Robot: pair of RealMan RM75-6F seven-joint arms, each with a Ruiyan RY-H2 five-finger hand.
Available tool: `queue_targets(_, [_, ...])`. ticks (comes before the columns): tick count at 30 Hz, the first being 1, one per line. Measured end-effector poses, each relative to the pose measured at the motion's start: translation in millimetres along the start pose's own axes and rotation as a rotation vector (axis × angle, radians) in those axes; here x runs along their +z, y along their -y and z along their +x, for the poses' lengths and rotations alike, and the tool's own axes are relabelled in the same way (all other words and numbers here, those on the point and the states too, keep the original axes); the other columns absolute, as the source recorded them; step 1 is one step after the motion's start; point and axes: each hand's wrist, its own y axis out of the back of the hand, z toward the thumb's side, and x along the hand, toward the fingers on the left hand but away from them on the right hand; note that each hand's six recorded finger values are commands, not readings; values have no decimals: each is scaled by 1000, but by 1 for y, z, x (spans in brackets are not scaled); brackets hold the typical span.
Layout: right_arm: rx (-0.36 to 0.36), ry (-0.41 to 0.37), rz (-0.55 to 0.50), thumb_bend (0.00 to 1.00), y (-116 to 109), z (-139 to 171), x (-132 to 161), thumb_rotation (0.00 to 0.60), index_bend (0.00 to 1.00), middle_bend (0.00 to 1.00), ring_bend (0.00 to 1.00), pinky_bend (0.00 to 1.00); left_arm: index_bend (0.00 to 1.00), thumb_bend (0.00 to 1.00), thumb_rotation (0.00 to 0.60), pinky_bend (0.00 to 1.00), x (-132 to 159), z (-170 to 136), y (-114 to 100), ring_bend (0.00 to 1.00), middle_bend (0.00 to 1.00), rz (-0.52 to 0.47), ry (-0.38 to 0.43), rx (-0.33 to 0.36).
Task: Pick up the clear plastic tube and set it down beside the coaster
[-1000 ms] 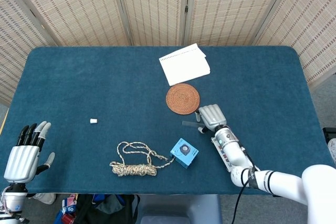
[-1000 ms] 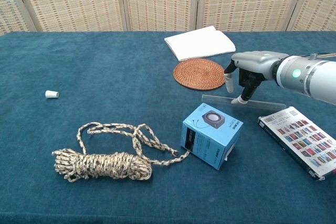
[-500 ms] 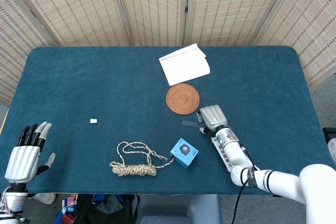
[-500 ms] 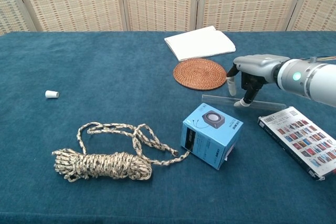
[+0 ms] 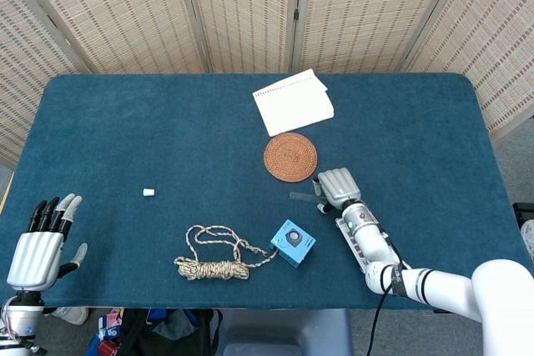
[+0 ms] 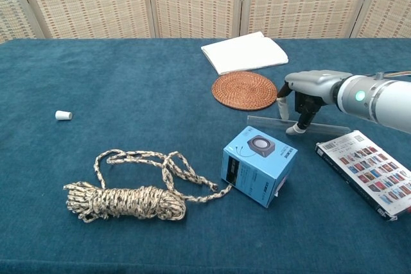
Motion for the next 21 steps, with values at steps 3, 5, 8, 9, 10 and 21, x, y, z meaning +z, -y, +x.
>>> queue_targets(3, [3,4,1,212,0,-1,-1,600,529,1000,1000,1000,11,327,600,0,0,0,0,0,0,-1,-1,0])
queue_targets(5, [6,6,2,212,1,-1,-1,600,529,1000,1000,1000,11,327,600,0,0,0,0,0,0,-1,-2,1])
queue_targets(8, [10,10,3,252,1,-1,-2,600,529,1000,1000,1000,11,327,600,0,-1,0,0,0,0,1,-3,1])
queue_targets(9, [11,12,3,272,1,-1,-3,600,529,1000,1000,1000,11,327,600,0,-1,0,1,0,0,1,-4,0])
queue_targets(10, [12,14,2,281,1,-1,-3,600,529,1000,1000,1000,10,327,600,0,-1,0,1,0,0,1,-4,1])
queue_targets(21, [20,21,0,374,2,-1,-5,600,529,1000,1000,1000,10,327,600,0,0,0,2,0,0,2,-1,-2])
